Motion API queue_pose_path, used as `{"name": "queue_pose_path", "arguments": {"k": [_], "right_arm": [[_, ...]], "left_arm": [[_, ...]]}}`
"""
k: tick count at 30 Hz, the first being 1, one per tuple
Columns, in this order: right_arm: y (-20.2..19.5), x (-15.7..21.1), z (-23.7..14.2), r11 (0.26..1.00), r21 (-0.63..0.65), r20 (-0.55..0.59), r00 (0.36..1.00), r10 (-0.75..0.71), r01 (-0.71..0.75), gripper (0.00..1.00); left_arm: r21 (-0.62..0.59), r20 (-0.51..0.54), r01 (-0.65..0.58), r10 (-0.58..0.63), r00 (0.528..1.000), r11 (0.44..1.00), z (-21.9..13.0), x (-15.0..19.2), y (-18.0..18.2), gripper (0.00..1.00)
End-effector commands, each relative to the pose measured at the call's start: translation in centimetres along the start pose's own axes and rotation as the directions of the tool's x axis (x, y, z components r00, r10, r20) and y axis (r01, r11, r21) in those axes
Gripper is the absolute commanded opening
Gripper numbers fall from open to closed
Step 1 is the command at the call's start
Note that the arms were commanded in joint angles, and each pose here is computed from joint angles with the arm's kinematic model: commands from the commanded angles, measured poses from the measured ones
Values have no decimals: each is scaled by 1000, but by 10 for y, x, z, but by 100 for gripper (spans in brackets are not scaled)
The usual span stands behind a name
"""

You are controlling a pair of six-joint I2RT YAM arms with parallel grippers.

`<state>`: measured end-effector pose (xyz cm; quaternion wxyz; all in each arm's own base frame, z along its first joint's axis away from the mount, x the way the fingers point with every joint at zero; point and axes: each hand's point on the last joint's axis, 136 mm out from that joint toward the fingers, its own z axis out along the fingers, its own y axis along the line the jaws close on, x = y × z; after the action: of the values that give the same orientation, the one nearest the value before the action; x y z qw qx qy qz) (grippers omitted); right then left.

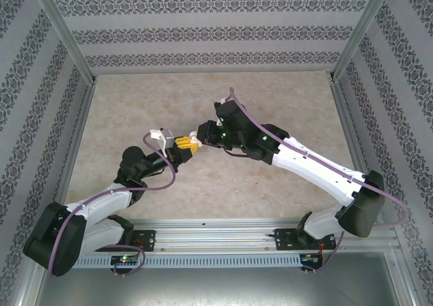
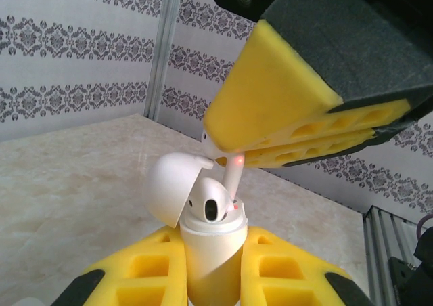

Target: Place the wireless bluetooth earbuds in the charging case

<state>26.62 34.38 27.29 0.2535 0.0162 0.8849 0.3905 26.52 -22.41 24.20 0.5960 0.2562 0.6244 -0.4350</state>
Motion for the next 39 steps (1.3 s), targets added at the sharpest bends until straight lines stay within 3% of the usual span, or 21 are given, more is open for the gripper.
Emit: {"name": "queue_pose_path", "arguments": {"k": [1,18,39], "right_arm": [[-6,-3,4,999,29,15,1000,-25,25,12],[-19,16,1,999,45,-53,999,-12,15,12],[-24,19,18,994,109,-139,990,9,6,16]], "left_arm": [[24,95,7,-10,995,1000,1,-24,-7,0],[49,108,28,-33,994,998,6,-24,-7,0],[135,119,-86,71,990,987,3,-34,-28,0]]}}
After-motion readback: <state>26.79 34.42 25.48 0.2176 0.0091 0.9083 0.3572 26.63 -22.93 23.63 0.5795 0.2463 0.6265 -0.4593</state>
